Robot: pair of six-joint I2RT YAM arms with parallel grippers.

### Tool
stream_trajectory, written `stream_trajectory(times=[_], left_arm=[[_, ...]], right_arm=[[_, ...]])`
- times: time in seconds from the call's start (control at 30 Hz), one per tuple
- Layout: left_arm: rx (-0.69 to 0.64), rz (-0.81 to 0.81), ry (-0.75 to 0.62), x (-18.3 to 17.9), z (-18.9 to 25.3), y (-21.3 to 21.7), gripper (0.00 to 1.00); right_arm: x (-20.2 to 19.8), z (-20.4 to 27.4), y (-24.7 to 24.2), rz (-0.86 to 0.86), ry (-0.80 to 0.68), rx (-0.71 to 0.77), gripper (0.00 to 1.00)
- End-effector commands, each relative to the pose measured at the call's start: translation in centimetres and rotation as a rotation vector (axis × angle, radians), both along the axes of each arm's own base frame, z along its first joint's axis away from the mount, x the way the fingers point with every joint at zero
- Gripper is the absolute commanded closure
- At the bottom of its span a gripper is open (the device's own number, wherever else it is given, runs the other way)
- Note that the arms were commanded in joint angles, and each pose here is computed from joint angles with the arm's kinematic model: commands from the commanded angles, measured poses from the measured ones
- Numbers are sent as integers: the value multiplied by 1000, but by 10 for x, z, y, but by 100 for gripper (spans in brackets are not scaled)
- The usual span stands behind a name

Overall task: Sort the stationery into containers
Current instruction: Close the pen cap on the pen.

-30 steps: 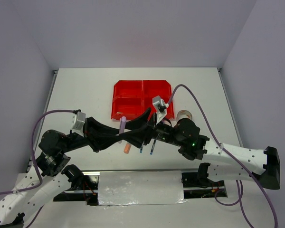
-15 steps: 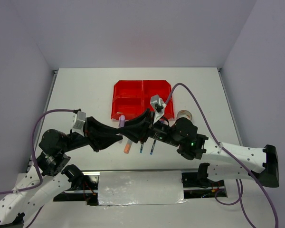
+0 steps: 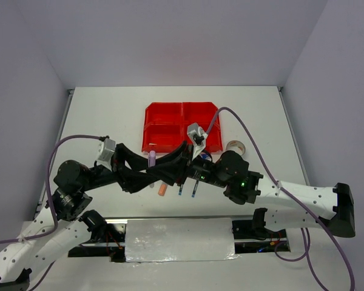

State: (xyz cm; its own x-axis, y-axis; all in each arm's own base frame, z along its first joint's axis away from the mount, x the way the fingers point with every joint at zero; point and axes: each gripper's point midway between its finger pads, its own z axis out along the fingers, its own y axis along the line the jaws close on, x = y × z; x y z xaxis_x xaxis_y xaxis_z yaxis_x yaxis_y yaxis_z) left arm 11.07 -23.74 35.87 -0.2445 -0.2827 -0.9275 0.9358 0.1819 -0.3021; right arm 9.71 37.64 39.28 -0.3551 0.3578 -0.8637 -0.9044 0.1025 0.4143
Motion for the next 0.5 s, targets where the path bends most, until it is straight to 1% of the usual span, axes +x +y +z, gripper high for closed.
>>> stream_trajectory(times=[0.0,0.07,0.1,0.13,0.17,0.2,0.23,0.3,0.33,0.4,0.47], left_arm=[[-41,-11,-80,-4,23,2,40],[-41,-23,-80,-6,22,1,40],[-40,-29,-78,-7,22,0,50],[-37,-36,-76,-7,21,-1,58],[-35,-40,-72,-8,21,-1,76],[-31,-39,-72,-7,21,-1,85],[-28,-43,-73,-8,20,-1,90],[-23,-48,-80,-10,20,-1,98],[-28,-54,-89,-12,22,0,100],[-34,-56,-102,-15,25,2,100],[-39,-59,-110,-18,27,4,100]], right_arm=[[-10,36,-2,33,-22,87,100],[-10,38,0,35,-22,89,100],[-9,40,0,31,-22,92,100],[-8,38,2,23,-18,86,100],[-7,40,2,19,-17,88,100],[-7,39,2,18,-18,86,100],[-7,39,1,18,-18,88,100],[-6,38,-1,11,-14,89,100],[-7,38,-2,10,-14,95,97],[-10,38,-5,20,-18,108,91],[-9,37,-6,19,-17,104,90]])
